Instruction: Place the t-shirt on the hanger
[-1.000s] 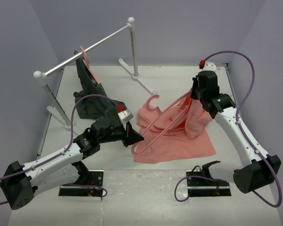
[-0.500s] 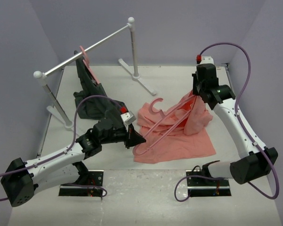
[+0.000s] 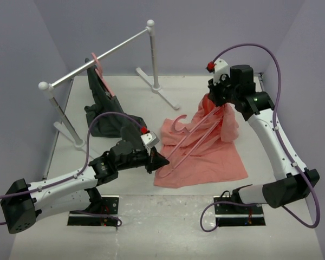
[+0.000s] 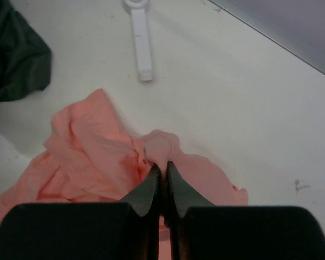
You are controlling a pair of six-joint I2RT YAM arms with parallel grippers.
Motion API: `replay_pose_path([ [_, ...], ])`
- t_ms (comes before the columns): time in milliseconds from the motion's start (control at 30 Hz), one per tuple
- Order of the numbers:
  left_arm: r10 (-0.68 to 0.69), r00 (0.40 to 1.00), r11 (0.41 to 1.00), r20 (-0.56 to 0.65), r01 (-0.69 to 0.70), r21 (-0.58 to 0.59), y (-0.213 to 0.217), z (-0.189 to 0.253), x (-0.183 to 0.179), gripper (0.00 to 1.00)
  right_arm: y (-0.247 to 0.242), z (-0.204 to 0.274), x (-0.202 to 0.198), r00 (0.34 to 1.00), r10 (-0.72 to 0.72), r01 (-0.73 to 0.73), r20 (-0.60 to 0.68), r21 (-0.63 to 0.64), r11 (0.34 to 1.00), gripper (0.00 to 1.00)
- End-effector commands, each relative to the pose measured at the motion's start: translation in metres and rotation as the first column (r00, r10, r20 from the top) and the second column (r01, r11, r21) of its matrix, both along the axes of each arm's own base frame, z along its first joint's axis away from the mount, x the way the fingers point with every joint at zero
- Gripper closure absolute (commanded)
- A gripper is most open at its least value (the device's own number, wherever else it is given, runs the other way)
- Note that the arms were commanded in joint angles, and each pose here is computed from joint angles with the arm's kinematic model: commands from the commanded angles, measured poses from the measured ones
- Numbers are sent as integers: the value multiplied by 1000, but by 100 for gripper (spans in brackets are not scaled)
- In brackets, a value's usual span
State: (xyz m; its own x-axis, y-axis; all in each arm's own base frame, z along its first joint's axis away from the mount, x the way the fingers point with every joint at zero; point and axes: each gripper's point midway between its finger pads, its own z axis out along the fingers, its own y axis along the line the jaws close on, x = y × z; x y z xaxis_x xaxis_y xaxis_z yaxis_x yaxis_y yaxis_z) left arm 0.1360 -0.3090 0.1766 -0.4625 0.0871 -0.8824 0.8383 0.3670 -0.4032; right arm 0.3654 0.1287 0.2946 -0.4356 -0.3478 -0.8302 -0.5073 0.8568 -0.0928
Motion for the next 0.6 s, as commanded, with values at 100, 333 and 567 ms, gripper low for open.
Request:
replay_pose_path([
  [100, 218, 970, 976, 105, -218, -8, 10, 26, 40, 100, 41, 1, -57, 951, 306, -301, -46, 103, 948, 100],
  [333, 201, 975, 976, 99, -208, 64, 15, 17, 36, 100, -9, 18, -32, 997, 1, -1, 81, -9, 1000, 100],
  [567, 165, 978, 986, 125, -164, -23, 15, 30, 27, 100, 6, 16, -27, 999, 36, -37, 31, 38, 999, 94],
])
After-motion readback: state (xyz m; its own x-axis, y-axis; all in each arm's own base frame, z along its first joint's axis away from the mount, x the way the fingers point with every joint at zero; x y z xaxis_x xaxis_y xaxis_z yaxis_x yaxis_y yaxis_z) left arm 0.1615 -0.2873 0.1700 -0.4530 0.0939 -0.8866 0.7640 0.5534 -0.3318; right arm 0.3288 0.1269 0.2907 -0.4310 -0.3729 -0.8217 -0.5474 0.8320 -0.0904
